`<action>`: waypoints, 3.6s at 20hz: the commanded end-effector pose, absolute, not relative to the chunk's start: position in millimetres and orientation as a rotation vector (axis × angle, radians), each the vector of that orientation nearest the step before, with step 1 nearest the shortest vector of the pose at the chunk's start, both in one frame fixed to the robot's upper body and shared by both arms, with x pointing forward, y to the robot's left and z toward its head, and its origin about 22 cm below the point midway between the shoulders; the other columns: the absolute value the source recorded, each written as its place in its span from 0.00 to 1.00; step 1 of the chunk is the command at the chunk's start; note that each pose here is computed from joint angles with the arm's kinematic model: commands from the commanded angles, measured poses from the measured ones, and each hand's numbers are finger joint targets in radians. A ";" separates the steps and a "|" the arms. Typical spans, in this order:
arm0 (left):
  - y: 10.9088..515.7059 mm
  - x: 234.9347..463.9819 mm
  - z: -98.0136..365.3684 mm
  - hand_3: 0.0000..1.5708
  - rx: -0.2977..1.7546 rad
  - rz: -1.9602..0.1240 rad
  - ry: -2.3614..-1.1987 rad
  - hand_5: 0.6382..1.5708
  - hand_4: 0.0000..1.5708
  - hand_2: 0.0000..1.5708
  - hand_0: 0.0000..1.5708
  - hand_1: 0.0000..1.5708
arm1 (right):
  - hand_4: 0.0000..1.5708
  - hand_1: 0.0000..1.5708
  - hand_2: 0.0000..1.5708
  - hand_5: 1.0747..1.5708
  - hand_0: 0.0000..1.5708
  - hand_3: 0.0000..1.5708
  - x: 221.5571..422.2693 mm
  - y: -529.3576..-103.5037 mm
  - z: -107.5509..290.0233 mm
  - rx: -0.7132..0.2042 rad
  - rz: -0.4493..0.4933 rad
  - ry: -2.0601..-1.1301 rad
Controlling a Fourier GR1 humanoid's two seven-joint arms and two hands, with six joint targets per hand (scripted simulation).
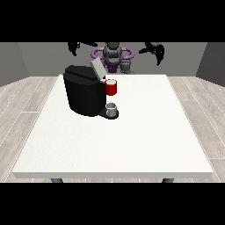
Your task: Insert the coffee pod into the coffee machine and close the lid
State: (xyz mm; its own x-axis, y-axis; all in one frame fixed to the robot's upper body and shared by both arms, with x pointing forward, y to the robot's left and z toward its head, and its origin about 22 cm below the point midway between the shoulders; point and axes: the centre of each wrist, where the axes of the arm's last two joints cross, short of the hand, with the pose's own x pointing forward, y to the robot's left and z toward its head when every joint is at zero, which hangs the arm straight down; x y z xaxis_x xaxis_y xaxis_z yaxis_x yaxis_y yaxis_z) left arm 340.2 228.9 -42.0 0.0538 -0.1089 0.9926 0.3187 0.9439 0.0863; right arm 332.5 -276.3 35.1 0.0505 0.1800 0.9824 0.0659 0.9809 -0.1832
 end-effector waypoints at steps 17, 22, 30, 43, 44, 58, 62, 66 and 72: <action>232.7 312.7 18.5 0.00 -0.122 -0.306 -1.677 1.00 0.22 0.00 0.00 0.00 | 0.00 0.00 0.00 1.00 0.00 0.00 384.6 -275.1 69.8 -0.061 0.069 -1.550; 243.8 298.1 19.0 0.00 -0.093 -0.293 -1.656 1.00 0.23 0.00 0.00 0.00 | 0.00 0.00 0.00 1.00 0.00 0.00 390.0 -237.7 65.5 -0.070 0.128 -1.524; 260.6 305.9 38.1 0.00 0.003 -0.287 -1.706 1.00 0.20 0.00 0.00 0.00 | 0.08 0.00 0.00 1.00 0.00 0.00 401.6 -226.3 85.6 -0.022 0.202 -1.592; 251.7 301.7 35.0 0.00 -0.036 -0.321 -1.686 1.00 0.26 0.00 0.00 0.00 | 0.00 0.00 0.00 1.00 0.00 0.00 418.6 -175.0 139.8 -0.047 0.346 -1.695; 257.9 297.0 28.8 0.00 -0.015 -0.314 -1.666 1.00 0.25 0.00 0.00 0.00 | 0.00 0.00 0.00 1.00 0.00 0.00 409.9 -169.3 119.0 -0.015 0.368 -1.681; 225.9 315.5 49.3 0.00 -0.113 -0.422 -1.761 1.00 0.26 0.00 0.00 0.00 | 0.15 0.00 0.00 1.00 0.00 0.00 419.5 -161.0 214.5 -0.236 0.429 -1.801; 220.2 321.1 62.2 0.00 -0.121 -0.440 -1.815 1.00 0.24 0.00 0.00 0.00 | 0.06 0.00 0.00 1.00 0.00 0.00 415.2 -169.8 228.3 -0.243 0.394 -1.815; 222.3 328.6 76.0 0.00 -0.153 -0.482 -1.852 1.00 0.27 0.00 0.00 0.00 | 0.03 0.00 0.00 1.00 0.00 0.00 407.6 -176.3 254.5 -0.317 0.385 -1.828; 195.7 336.9 84.9 0.00 -0.204 -0.524 -1.871 1.00 0.25 0.00 0.00 0.00 | 0.00 0.00 0.00 1.00 0.00 0.00 393.7 -184.3 295.3 -0.368 0.378 -1.860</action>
